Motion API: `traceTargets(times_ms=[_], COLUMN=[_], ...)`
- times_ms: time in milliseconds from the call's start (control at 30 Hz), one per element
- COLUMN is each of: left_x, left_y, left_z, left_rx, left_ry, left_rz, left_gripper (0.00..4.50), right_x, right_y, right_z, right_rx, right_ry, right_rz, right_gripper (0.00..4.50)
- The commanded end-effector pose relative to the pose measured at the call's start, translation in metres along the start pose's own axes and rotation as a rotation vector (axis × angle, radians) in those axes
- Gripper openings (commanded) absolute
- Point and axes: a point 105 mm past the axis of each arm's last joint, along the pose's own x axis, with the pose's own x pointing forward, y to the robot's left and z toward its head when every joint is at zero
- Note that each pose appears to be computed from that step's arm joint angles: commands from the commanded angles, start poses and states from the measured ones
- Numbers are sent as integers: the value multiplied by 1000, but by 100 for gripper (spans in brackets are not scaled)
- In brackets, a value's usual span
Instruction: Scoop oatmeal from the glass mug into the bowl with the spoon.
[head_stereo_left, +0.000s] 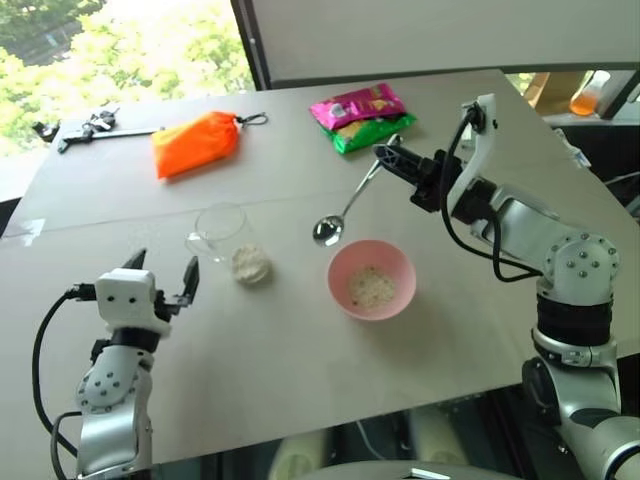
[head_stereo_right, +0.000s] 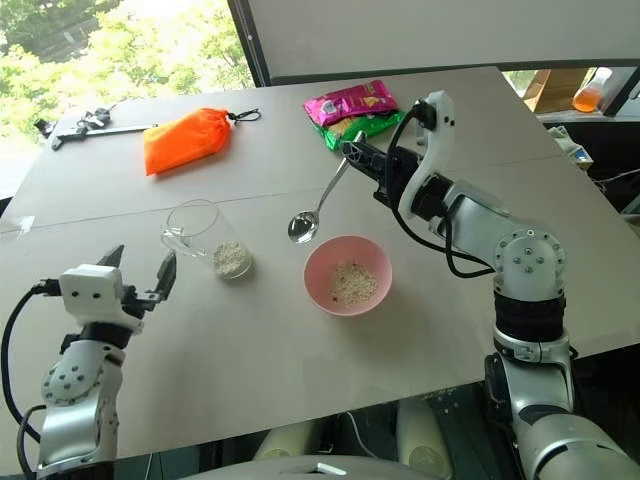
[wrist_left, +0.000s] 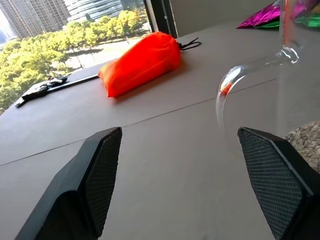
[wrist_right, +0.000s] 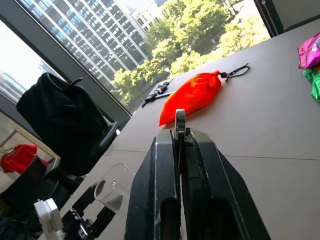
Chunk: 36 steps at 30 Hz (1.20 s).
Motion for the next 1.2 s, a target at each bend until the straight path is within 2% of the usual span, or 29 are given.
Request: traceTargets(times_ms=[33,467,967,1100,1133,1167,1200], left_x=[8,33,32,32,32,32,33], left_y=[0,-9,-18,-22,-23,-23,-23], left_z=[12,24,16,16,15,14,14], left_rx=[7,21,58,48,52,58,60], left_ry=[-45,-84,-63,-69,-66,-62,-60], left_rz=[-18,-77,-141,-167,-171,-168,-163], left_gripper=[385,385,385,222,177,114,77], right_x=[-3,-3,-3,-3,-3,-3,-3], right_y=[11,10,9,9,9,9,9], right_z=[11,10,6,6,6,6,6], right_rx=[-28,-39,-43,-46,-47,-47,-48], right_ry=[-50,-52,-48,-47,-46,-46,-46], right_rz=[34,32,26,27,27,28,28], right_gripper=[0,0,0,0,0,0,0])
